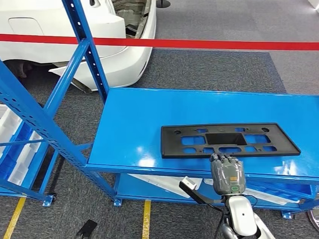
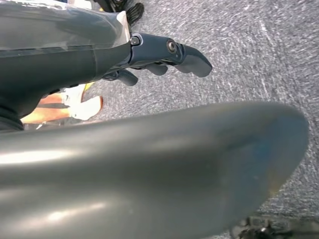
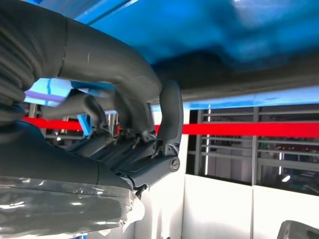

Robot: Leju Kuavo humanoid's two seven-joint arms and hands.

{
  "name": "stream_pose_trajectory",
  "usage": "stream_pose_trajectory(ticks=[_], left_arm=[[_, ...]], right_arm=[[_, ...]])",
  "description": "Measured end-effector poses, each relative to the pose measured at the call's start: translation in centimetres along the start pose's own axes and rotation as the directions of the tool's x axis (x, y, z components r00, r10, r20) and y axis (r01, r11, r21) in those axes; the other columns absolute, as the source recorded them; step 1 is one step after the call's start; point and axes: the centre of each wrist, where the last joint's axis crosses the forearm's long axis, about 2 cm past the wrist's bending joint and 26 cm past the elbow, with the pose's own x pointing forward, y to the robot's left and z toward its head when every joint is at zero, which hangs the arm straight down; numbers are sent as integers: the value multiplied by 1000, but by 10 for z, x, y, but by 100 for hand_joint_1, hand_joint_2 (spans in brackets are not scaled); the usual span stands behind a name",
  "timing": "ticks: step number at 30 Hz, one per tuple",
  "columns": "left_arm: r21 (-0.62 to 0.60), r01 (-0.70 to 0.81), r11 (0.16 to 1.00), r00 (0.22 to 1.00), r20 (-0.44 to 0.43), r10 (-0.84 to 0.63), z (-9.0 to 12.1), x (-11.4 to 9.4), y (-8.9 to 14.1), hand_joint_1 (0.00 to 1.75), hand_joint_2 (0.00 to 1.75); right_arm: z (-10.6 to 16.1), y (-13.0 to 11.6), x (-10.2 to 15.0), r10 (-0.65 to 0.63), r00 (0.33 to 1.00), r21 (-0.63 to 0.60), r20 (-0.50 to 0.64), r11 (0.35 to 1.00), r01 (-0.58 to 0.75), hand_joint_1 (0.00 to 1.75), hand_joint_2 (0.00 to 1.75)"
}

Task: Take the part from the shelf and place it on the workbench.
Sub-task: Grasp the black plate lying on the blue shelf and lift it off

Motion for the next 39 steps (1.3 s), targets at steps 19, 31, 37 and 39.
stream_pose_trajectory(ticks=[19, 31, 37, 39], left_arm=[[-1, -11, 1000, 1000, 28, 11, -1, -1, 4, 0, 0], [-8, -15, 1000, 1000, 18, 15, -1, -3, 3, 0, 0], [-8, -15, 1000, 1000, 20, 15, -1, -2, 4, 0, 0], [-7, -15, 1000, 1000, 19, 15, -1, -3, 4, 0, 0]], right_arm=[[5, 0, 1, -38, 999, 16, 2, 999, 38, 0, 175], [5, -1, 2, -40, 999, 18, 3, 999, 40, 0, 175], [5, -1, 3, -40, 999, 23, 4, 999, 40, 0, 175], [5, -2, 3, -40, 999, 21, 4, 999, 40, 0, 175]])
